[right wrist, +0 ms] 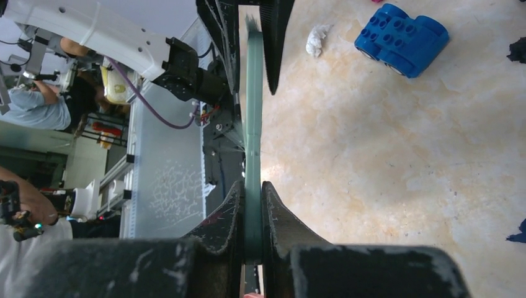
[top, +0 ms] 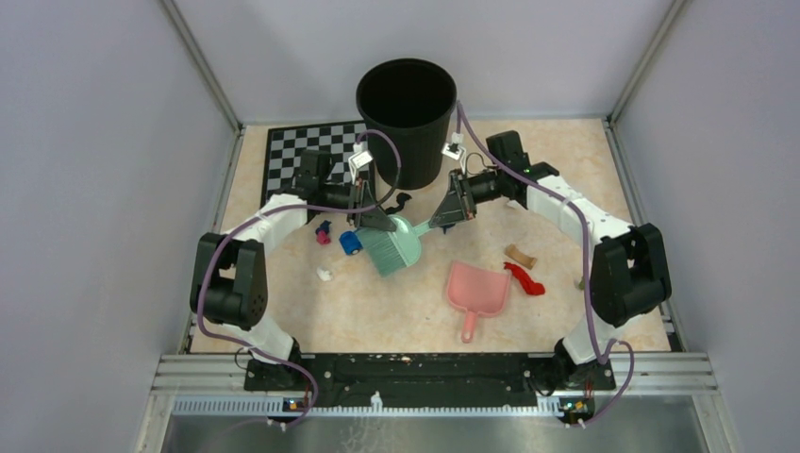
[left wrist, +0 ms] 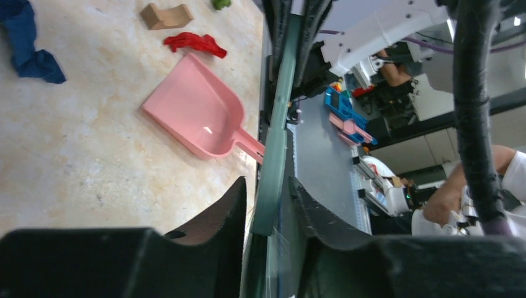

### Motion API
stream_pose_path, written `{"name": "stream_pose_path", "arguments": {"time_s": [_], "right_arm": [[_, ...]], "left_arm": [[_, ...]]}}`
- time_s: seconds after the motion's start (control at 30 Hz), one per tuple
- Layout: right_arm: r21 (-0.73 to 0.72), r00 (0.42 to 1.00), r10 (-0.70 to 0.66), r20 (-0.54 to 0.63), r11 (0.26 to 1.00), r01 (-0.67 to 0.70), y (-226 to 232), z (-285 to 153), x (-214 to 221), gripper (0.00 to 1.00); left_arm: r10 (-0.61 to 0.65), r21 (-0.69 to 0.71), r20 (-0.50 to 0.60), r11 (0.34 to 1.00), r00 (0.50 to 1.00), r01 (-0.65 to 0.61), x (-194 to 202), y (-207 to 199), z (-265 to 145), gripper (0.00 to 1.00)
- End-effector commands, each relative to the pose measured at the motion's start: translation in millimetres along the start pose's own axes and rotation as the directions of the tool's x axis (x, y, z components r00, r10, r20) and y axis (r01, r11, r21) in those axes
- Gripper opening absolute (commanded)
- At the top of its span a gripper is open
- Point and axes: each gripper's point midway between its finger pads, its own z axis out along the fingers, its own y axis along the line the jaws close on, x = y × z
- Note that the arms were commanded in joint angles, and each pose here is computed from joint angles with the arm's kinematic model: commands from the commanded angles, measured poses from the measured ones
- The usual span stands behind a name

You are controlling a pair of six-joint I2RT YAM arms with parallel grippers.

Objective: Sweep away the paper scraps from the table

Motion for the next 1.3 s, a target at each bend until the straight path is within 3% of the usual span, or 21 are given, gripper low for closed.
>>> {"name": "stream_pose_path", "arguments": {"time_s": [0.0,0.17,0.23,0.37,0.53,0.7,0.77,1.0,1.13,1.27], "right_arm": [[0.046,0.993,-0.117,0.004,0.992,0.117,6.8,-4.1,-8.1,0.00],[0.191,0.993,-0.114,0.041,0.976,0.104,4.1,-51.1,-6.6,0.00],[0.288,0.992,-0.115,0.055,0.953,0.095,-1.6,-75.3,-2.6,0.00],[0.477,0.986,-0.145,0.081,0.874,0.089,-5.2,-129.4,5.1,0.00],[0.724,0.984,-0.094,0.152,0.689,-0.047,-18.9,-200.1,19.8,0.00],[0.891,0.967,-0.075,0.242,0.411,-0.191,-32.3,-262.4,32.1,0.00],[0.905,0.956,-0.075,0.284,0.351,-0.241,-33.9,-277.0,36.5,0.00],[0.920,0.945,-0.120,0.306,0.294,-0.260,-22.7,-292.6,37.4,0.00],[0.920,0.940,-0.135,0.314,0.287,-0.266,-21.0,-293.4,37.1,0.00],[0.916,0.938,-0.138,0.319,0.298,-0.267,-21.8,-291.5,36.5,0.00]], "left_arm": [[0.044,-0.124,0.006,0.991,0.999,-0.043,-12.4,8.6,-5.2,0.41],[0.145,-0.350,-0.063,0.923,0.987,-0.158,-18.0,23.5,-22.0,0.46],[0.151,-0.385,-0.074,0.908,0.986,-0.168,-12.7,21.6,-25.2,0.52],[0.165,-0.423,-0.131,0.882,0.978,-0.205,7.9,21.3,-16.4,0.54],[0.273,-0.365,-0.391,0.830,0.879,-0.421,44.5,25.2,26.0,0.55],[0.279,-0.351,-0.442,0.821,0.853,-0.451,37.4,42.4,77.1,0.53],[0.261,-0.369,-0.464,0.812,0.847,-0.453,38.1,58.3,101.9,0.52],[0.151,-0.583,-0.495,0.672,0.856,-0.456,40.0,119.2,144.3,0.44],[0.093,-0.613,-0.489,0.671,0.867,-0.418,54.1,131.7,156.6,0.38],[0.075,-0.589,-0.525,0.687,0.848,-0.425,75.7,136.1,169.0,0.32]]}}
